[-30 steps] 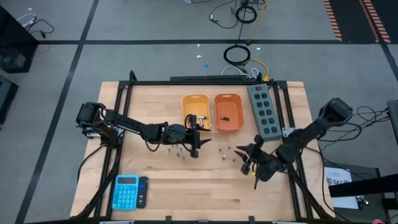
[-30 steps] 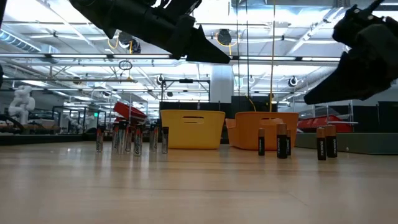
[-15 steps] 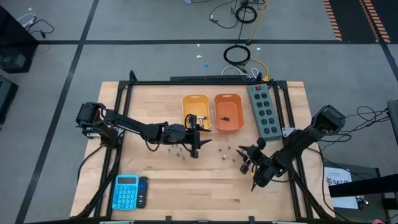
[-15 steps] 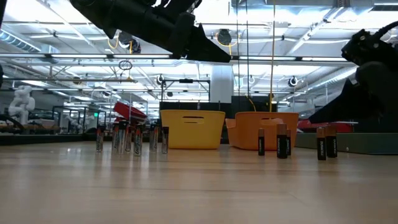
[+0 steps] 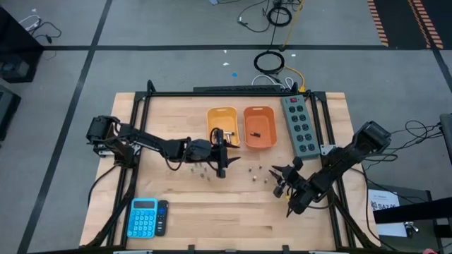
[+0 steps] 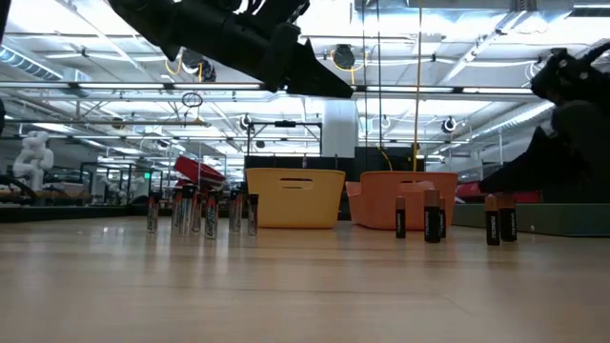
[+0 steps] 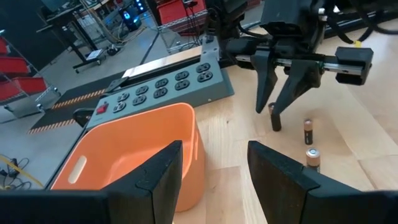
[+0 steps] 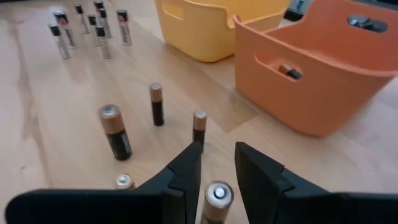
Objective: Sort batteries
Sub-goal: Put the copper battery into the orange bin
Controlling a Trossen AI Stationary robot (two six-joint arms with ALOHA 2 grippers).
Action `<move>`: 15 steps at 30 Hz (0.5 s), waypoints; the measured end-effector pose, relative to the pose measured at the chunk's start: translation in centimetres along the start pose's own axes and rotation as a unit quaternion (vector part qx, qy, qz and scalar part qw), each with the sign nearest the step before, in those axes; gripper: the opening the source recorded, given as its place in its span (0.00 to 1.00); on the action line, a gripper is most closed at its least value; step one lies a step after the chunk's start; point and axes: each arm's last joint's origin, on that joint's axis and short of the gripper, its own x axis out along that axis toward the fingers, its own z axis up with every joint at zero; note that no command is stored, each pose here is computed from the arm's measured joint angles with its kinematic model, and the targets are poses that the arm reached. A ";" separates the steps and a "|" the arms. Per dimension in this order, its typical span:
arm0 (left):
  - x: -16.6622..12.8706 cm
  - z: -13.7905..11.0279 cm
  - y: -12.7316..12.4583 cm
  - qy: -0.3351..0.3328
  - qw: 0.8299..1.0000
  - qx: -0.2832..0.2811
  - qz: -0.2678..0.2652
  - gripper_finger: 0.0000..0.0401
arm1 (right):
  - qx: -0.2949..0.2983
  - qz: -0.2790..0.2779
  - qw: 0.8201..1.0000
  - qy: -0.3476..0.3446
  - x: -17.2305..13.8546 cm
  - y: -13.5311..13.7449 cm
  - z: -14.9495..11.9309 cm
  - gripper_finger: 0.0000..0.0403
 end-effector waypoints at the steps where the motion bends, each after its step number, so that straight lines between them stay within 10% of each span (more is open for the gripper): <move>1: 0.0 0.0 0.1 0.000 1.000 0.000 0.001 0.48 | 0.003 -0.002 1.000 0.001 0.1 0.0 -0.2 0.23; 15: 0.1 -0.2 0.6 0.003 1.000 -0.006 0.006 0.48 | 0.045 -0.020 0.999 0.012 1.1 0.0 -3.7 0.15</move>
